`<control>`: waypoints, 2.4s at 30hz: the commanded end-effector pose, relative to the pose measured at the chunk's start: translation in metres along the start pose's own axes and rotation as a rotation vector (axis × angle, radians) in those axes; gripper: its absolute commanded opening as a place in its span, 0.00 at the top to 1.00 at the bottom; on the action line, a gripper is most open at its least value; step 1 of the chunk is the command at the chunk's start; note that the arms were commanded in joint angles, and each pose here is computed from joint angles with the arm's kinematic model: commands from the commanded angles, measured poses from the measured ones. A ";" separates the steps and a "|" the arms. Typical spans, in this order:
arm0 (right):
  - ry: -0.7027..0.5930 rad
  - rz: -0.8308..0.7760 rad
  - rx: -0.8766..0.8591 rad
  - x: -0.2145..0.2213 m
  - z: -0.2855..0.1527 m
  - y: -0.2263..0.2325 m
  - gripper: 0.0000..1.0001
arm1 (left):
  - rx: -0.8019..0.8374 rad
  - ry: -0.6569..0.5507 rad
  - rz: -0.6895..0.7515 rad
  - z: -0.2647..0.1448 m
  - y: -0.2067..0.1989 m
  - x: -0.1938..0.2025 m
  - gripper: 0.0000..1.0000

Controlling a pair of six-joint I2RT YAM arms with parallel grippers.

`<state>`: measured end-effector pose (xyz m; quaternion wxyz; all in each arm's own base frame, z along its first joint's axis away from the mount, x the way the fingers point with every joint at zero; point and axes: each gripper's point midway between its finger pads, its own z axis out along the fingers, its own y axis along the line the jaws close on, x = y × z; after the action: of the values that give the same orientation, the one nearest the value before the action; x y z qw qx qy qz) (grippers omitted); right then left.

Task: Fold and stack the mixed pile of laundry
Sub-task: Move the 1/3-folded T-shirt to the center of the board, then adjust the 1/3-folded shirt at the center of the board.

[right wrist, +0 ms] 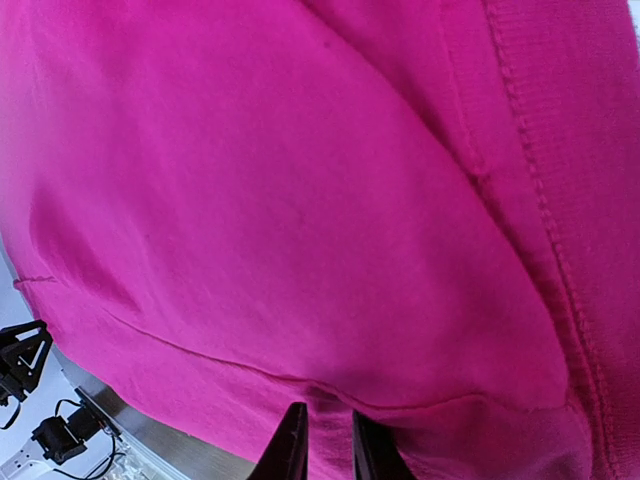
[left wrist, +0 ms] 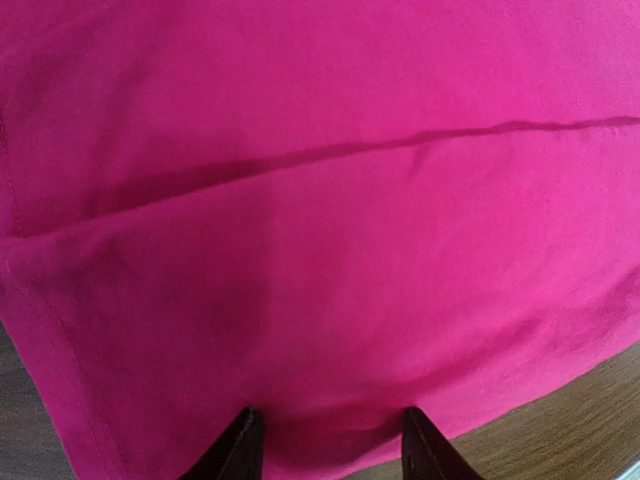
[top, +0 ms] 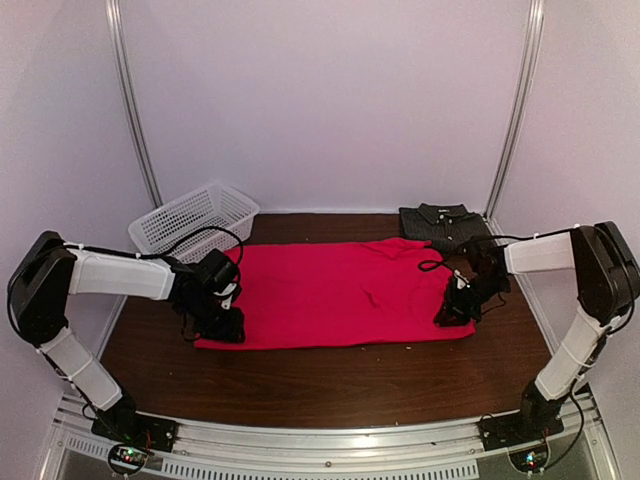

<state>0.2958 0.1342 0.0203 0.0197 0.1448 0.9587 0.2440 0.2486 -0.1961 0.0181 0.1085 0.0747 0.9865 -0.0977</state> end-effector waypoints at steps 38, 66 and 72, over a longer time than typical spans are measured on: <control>-0.420 -0.198 -0.076 -0.046 -0.137 0.080 0.45 | 0.100 -0.390 -0.105 -0.148 0.008 -0.063 0.02; -0.103 0.015 -0.181 -0.089 0.008 0.090 0.55 | 0.144 -0.312 -0.143 -0.105 0.010 -0.137 0.05; -0.105 0.021 -0.170 -0.098 0.019 0.090 0.58 | 0.138 -0.300 -0.151 -0.101 0.015 -0.136 0.05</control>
<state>0.4017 0.1883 0.0415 0.0624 0.1661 0.9291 0.3245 0.3504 -0.1782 0.1359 0.2236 -0.0118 0.9579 -0.1798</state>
